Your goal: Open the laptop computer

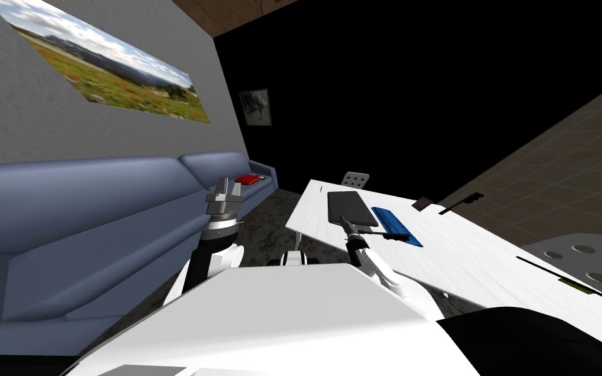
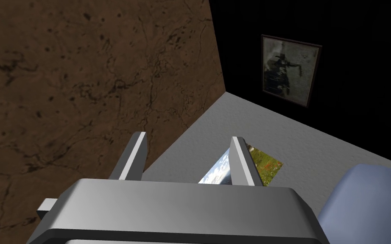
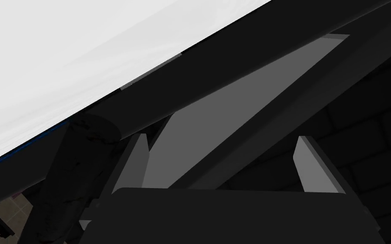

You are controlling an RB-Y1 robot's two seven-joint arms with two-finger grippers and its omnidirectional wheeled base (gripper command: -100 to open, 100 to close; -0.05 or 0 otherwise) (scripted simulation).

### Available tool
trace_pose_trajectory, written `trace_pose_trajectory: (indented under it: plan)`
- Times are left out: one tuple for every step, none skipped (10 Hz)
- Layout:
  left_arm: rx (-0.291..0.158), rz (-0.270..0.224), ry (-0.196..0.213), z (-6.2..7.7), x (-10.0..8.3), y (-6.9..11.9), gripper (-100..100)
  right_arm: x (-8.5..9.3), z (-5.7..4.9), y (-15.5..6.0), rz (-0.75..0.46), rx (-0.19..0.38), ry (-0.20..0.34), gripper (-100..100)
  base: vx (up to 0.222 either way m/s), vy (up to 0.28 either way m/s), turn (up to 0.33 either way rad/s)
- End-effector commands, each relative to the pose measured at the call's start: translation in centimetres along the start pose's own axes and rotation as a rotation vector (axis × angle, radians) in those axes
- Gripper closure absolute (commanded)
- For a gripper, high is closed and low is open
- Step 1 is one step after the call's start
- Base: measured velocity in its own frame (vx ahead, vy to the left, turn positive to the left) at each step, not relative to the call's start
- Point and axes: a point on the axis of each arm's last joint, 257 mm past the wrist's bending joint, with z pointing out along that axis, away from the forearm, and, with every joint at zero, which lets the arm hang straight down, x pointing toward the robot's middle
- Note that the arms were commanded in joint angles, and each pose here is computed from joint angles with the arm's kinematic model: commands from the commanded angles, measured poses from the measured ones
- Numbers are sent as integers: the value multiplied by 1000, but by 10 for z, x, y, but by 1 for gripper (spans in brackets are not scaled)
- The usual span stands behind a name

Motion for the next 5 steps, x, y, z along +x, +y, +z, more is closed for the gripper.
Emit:
trace_pose_trajectory:
  plan:
    - [0,0,0,0,0,0,0,-10,-15,2,24,23,-50,-100,12,-68,13]
    - [0,0,0,0,0,0,0,-17,-16,-3,17,41,-76,-100,8,-25,-30]
    - [0,0,0,0,0,0,0,-18,-16,-3,14,41,-78,-100,0,0,0]
    - [0,0,0,0,0,0,0,-6,-35,1,29,42,-67,-100,6,-64,271]
    - [0,0,0,0,0,0,0,-12,-41,3,42,45,-88,-100,4,-100,149]
